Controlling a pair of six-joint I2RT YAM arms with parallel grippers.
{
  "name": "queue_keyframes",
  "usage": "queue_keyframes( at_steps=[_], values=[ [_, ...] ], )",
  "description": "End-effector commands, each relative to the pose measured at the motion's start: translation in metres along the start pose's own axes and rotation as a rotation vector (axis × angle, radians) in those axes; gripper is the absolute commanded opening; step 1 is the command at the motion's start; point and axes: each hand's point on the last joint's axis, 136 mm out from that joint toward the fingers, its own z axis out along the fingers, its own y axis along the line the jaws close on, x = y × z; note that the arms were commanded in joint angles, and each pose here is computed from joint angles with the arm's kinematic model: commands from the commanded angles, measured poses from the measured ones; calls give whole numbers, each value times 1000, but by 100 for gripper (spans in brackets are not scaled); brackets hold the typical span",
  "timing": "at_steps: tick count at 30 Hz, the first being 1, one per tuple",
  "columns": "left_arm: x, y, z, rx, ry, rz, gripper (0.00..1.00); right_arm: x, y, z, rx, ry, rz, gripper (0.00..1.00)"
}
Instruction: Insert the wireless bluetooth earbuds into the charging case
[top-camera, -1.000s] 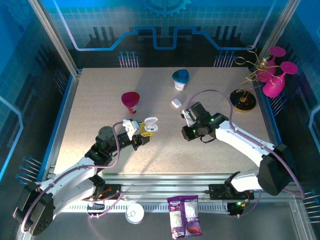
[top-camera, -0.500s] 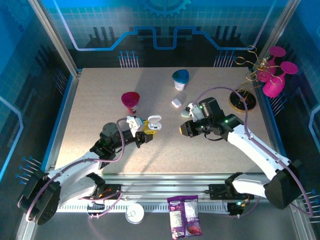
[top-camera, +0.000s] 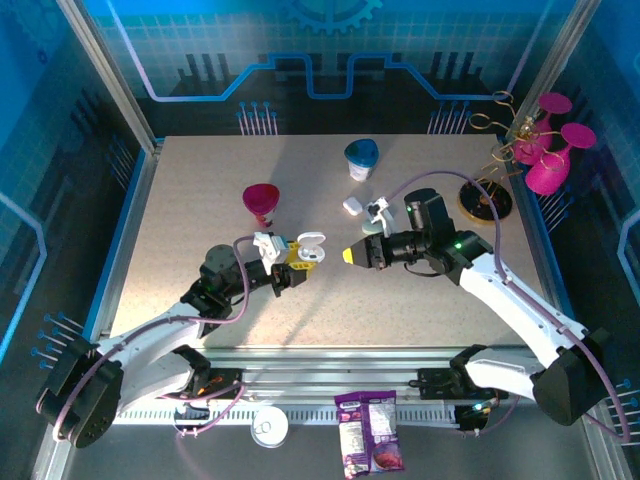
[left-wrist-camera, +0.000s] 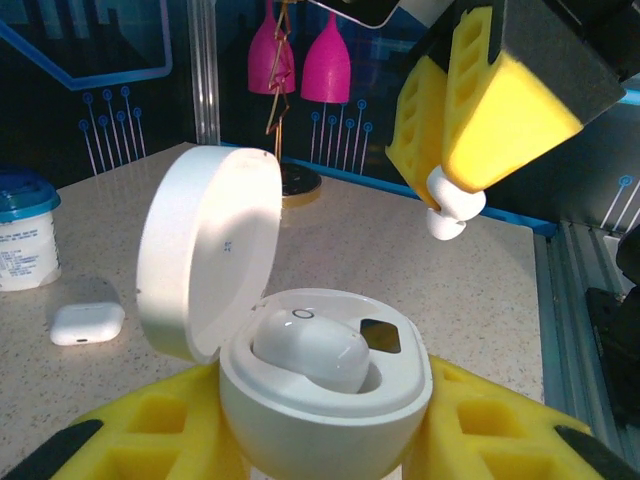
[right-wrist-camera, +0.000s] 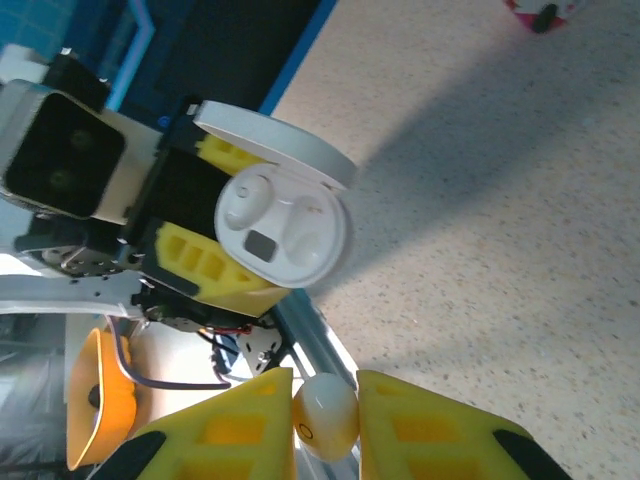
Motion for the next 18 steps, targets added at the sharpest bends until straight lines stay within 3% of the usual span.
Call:
queue_keyframes(
  at_steps=[1,11,18],
  values=[
    [-20,-11,0,63,-68,35,24,-8,27,6,-98,-10,-56,18],
    [-27,-25,-2,142,-101,43,24,-22,49,23,-158,-38,-138,18],
    [-27,-22,-2,122,-107,48,24,-27,60,22,-200,-52,-148,18]
  ],
)
